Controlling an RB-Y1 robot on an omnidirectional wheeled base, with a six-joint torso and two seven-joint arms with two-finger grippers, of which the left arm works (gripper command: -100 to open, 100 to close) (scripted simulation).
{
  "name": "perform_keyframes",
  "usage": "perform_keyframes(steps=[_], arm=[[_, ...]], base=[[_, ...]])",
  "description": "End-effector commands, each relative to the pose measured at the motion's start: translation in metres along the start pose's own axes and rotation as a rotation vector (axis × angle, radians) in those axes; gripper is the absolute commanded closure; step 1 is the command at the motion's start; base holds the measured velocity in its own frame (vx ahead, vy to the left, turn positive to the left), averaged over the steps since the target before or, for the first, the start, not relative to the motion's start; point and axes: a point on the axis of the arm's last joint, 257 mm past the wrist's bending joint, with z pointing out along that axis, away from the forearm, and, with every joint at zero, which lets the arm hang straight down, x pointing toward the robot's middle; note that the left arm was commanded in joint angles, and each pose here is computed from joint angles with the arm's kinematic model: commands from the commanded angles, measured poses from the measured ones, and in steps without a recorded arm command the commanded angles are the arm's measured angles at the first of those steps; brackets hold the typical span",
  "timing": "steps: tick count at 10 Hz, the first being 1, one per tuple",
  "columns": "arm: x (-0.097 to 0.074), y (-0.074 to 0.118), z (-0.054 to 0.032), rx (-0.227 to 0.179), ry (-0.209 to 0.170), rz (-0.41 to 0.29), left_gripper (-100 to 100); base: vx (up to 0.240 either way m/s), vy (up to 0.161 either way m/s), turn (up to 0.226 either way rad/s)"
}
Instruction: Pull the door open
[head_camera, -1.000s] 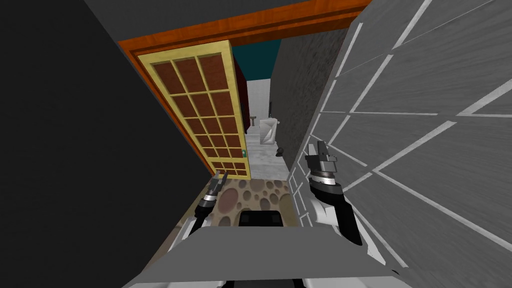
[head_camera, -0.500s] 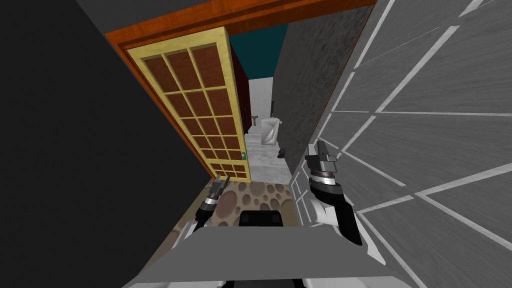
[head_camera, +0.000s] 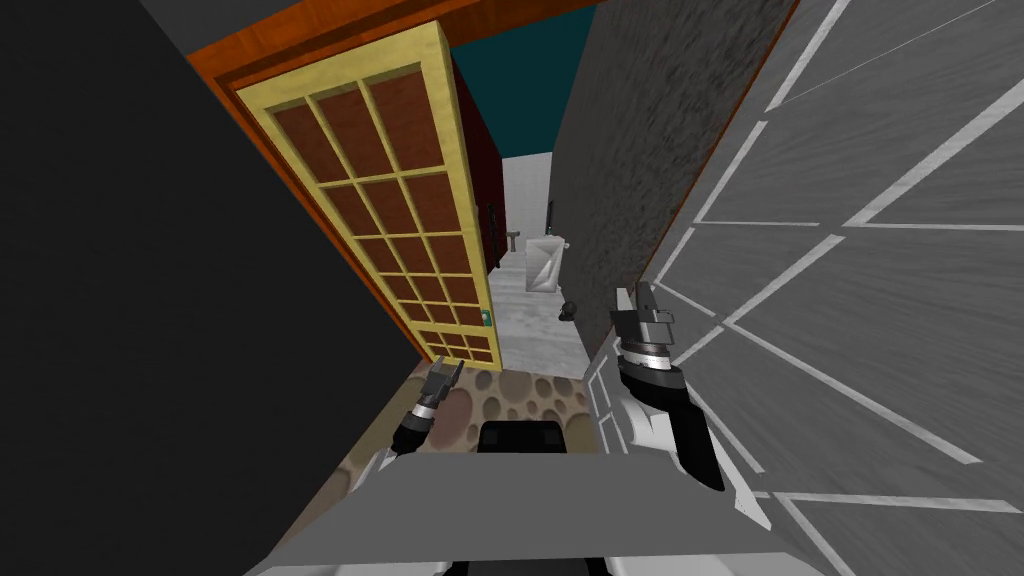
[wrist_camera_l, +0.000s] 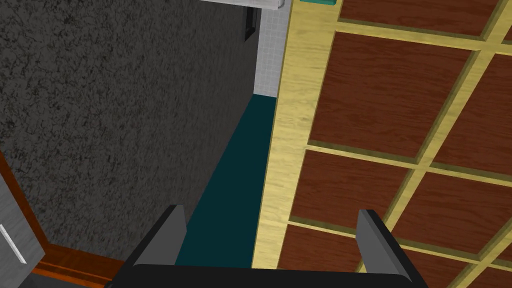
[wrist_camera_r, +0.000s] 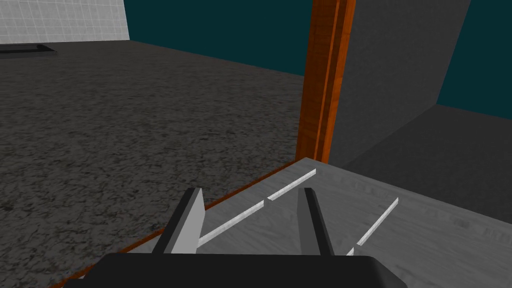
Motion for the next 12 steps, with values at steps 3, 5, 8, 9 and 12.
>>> perform_keyframes(steps=[3, 5, 8, 9, 12], arm=[[0.026, -0.004, -0.0132, 0.013, 0.053, 0.049, -100], [0.044, -0.008, -0.0223, 0.024, 0.087, 0.076, -100], [0.066, -0.018, -0.0341, 0.039, 0.128, 0.102, -100], [0.073, -0.021, -0.0379, 0.045, 0.141, 0.109, -100], [0.093, -0.034, -0.0485, 0.062, 0.174, 0.122, -100]], base=[[0.133, -0.023, 0.080], [0.190, -0.041, 0.097], [0.201, -0.047, 0.107], [0.197, -0.020, 0.106], [0.208, -0.019, 0.130]])
